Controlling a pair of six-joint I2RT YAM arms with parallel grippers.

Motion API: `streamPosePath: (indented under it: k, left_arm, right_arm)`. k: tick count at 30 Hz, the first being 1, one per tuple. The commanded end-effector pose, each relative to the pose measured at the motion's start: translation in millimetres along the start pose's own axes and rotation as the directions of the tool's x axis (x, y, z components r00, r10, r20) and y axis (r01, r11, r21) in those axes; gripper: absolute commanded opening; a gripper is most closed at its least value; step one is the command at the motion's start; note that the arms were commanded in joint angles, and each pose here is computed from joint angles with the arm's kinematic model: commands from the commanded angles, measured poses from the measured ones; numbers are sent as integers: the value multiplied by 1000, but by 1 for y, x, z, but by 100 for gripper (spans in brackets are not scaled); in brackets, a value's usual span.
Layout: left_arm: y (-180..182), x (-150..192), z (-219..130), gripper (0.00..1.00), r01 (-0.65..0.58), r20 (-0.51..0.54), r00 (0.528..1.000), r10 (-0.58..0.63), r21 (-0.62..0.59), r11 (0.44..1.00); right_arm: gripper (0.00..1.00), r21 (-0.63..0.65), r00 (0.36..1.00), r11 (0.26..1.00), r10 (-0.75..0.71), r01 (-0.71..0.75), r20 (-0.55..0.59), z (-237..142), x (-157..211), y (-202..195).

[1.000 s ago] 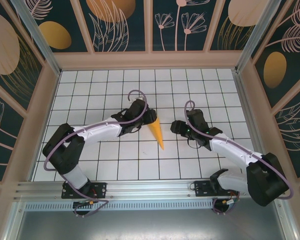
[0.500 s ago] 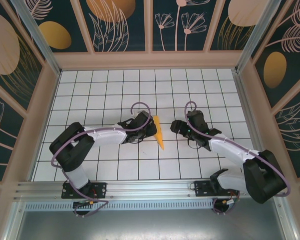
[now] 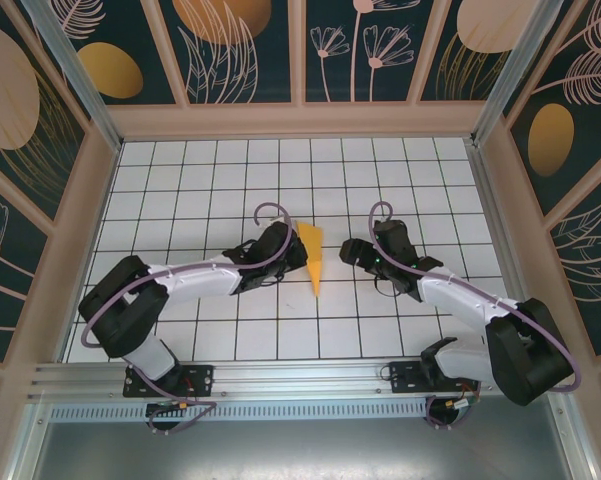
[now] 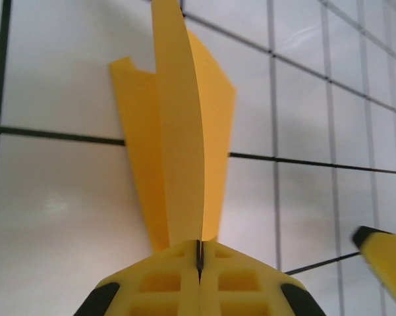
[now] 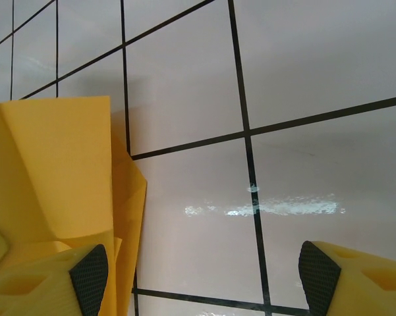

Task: Fold a paper plane with a square sheet of paper (pick it up from the middle)
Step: Move a paper plane to the center of the table.

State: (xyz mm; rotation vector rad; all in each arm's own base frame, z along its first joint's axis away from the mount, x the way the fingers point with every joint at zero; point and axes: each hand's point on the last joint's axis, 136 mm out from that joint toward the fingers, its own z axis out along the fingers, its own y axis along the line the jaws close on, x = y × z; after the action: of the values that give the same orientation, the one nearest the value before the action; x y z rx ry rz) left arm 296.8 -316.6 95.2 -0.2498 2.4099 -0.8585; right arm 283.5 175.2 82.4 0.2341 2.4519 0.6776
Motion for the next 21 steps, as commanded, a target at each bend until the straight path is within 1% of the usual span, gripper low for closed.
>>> streamPosePath:
  k: [1, 4, 6, 10, 13, 16, 19, 21]
  left_arm:
    - [-34, -20, -18, 0, -68, 74, 996, 57, 154, 986]
    - [-37, -26, -25, 0, -65, 85, 995, 47, 218, 974]
    - [-30, -26, -21, 0, -44, 71, 997, 27, 242, 969]
    - [-7, -18, -7, 0, 13, 26, 999, -20, 267, 964]
    - [14, -9, 5, 0, 45, -6, 999, -45, 254, 966]
    - [29, -2, 13, 0, 62, -27, 998, -57, 232, 971]
    - [43, 3, 15, 0, 70, -34, 997, -65, 203, 977]
    - [54, 6, 15, 0, 78, -34, 997, -73, 173, 982]
  right_arm:
    - [79, -91, 998, 995, -28, 33, 56, -10, -20, 29]
    - [76, -112, 998, 994, -2, 9, 64, -13, -26, 37]
    - [73, -147, 998, 989, 9, 1, 63, -15, -28, 45]
    - [72, -191, 997, 982, 7, 8, 78, -20, -29, 54]
    - [72, -176, 998, 984, -7, 19, 66, -16, -26, 54]
    - [72, -149, 999, 988, -46, 49, 26, -7, -14, 58]
    - [69, -134, 996, 987, -90, 88, -3, 2, -5, 66]
    - [65, -128, 992, 984, -125, 121, -24, 9, 2, 75]
